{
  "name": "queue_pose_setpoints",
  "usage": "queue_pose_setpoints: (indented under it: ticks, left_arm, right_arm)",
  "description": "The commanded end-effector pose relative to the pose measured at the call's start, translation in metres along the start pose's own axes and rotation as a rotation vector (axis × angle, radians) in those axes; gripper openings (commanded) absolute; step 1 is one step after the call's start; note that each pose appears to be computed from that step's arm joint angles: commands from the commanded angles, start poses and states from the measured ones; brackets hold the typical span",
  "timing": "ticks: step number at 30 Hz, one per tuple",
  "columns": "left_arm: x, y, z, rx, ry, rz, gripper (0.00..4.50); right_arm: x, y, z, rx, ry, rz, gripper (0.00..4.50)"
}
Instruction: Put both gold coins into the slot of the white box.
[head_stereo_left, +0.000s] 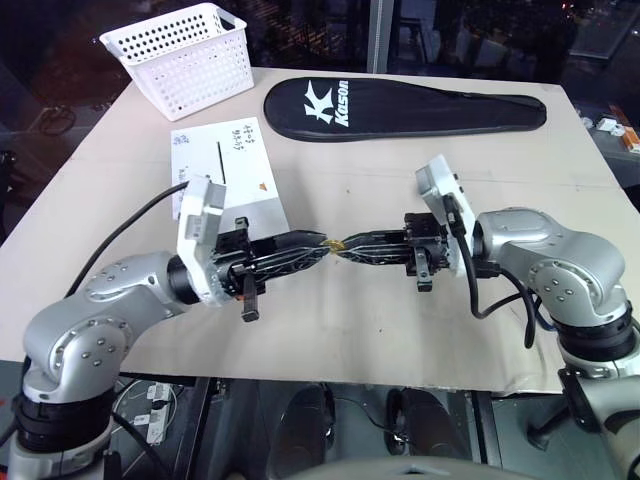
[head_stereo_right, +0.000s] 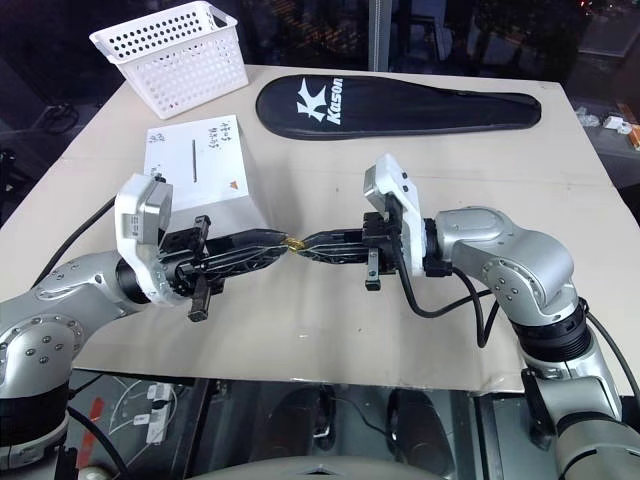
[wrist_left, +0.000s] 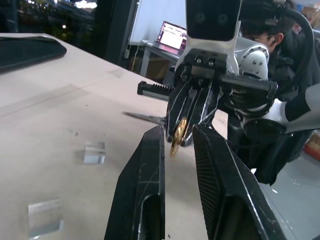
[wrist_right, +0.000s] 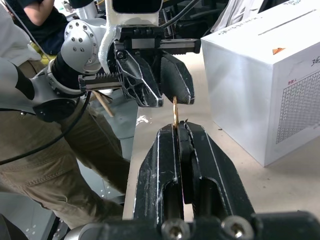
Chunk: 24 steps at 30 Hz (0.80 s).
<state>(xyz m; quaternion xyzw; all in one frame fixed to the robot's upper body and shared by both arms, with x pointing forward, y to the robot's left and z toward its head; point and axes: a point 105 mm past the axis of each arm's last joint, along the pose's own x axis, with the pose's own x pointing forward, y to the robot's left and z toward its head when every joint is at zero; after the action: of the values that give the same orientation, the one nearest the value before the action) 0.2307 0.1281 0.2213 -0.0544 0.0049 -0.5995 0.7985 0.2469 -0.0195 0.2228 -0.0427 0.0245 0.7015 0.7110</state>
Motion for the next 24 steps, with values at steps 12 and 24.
queue_pose_setpoints:
  ticks: [12,24]
  left_arm:
    - [-0.03,-0.009,-0.014,0.04,-0.009,-0.015,0.89]
    - [0.0,-0.005,0.002,0.045,-0.016,-0.031,0.89]
  right_arm:
    - [0.002,0.011,0.01,-0.033,-0.024,0.047,0.0]
    - [0.009,0.014,0.01,-0.034,-0.025,0.075,0.0]
